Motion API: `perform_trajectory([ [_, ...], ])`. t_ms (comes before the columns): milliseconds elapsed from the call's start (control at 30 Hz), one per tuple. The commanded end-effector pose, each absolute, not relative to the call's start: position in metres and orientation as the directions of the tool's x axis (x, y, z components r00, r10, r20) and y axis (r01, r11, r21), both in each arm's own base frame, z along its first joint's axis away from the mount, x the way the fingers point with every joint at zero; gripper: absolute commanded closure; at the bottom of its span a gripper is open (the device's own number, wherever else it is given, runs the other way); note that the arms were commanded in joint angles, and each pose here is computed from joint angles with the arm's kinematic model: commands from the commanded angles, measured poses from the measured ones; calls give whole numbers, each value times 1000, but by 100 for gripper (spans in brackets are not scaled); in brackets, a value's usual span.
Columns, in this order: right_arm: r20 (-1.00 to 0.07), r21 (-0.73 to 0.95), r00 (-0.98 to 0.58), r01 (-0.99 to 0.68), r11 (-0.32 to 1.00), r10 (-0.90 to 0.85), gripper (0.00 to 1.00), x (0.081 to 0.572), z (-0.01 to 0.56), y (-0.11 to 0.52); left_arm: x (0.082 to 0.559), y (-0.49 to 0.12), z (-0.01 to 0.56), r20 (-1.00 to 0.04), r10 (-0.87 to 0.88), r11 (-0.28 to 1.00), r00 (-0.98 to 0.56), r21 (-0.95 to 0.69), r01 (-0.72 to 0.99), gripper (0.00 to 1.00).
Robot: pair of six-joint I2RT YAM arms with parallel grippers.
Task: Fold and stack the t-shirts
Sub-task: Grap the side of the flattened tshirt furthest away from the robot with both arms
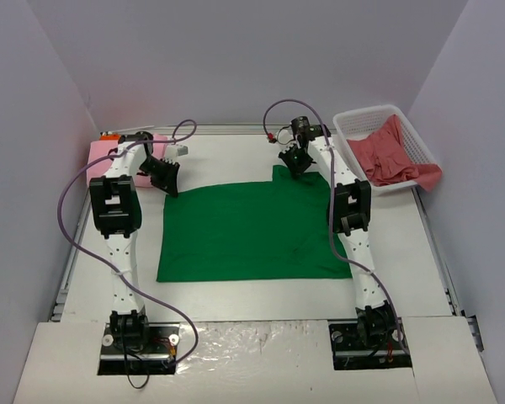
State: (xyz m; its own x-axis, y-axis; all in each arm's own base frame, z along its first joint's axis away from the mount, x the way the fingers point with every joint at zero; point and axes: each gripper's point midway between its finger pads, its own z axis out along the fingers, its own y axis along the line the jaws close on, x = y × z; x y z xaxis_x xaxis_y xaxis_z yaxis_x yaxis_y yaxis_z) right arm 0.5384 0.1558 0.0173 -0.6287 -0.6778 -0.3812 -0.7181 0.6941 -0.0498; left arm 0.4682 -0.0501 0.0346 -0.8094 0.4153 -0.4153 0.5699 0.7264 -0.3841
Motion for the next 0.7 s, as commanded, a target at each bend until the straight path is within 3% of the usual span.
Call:
perform_trajectory([
  [0,-374,-75,-647,-693,717,-665,100,544,18,148,454,-52,32,-375,445,722,-813,-388,573,98],
  [300,-399,-133,-635,-673,728,-661,100,550,47,142,461,-56,45,-402,454,722,-795,-356,593,98],
  [667,-430,-172,-602,-677,716,-673,100,523,114,134,460,-60,88,-471,496,719,-730,-249,649,98],
])
